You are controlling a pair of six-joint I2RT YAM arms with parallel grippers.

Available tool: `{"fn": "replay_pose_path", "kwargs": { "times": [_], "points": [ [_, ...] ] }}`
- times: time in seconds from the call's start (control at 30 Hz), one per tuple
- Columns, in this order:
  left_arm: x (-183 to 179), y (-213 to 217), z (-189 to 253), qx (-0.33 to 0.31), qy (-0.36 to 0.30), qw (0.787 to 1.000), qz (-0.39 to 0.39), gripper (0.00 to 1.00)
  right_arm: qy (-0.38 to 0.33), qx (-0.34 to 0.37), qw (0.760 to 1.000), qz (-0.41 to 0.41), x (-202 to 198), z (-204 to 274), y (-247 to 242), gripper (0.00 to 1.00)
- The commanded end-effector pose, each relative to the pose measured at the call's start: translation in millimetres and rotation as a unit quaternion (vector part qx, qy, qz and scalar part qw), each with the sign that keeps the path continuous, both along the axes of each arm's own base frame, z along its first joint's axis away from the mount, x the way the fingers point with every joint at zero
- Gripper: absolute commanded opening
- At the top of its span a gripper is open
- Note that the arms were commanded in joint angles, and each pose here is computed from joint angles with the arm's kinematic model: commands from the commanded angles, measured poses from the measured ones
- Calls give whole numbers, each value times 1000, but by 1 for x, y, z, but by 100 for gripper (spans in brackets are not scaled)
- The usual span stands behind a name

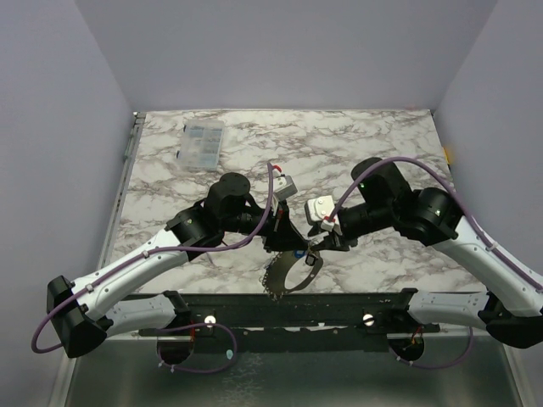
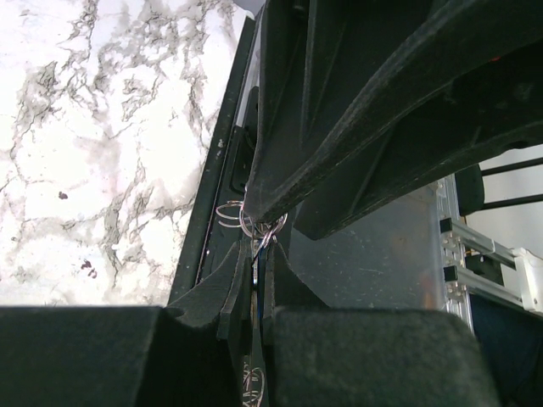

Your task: Put the keys on the keyring

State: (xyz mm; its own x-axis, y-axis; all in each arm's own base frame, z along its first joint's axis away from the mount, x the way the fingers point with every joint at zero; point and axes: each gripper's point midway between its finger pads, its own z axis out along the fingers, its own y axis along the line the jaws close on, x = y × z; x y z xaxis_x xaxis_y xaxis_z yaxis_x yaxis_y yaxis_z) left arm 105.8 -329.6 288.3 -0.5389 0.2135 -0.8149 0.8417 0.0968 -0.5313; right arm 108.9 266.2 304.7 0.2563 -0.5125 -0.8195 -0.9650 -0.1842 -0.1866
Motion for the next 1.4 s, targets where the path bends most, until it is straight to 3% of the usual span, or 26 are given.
{"fn": "replay_pose_path", "kwargs": {
  "times": [0.0,0.3,0.7,1.37],
  "points": [
    [0,0,28,-34,-23,999,-1,0,-5,-5,1000,2,2,-8,2,37],
    [-1,2,32,-39,-29,999,0,0,-15,-7,1000,-7,6,-8,-1,28],
    [-4,4,33,-42,-31,999,-5,0,-37,14,999,2,5,3,0,3],
    [-13,6,50,-61,-46,997,-29,0,-129,200,970,46,-20,81,0,1]
  ]
}}
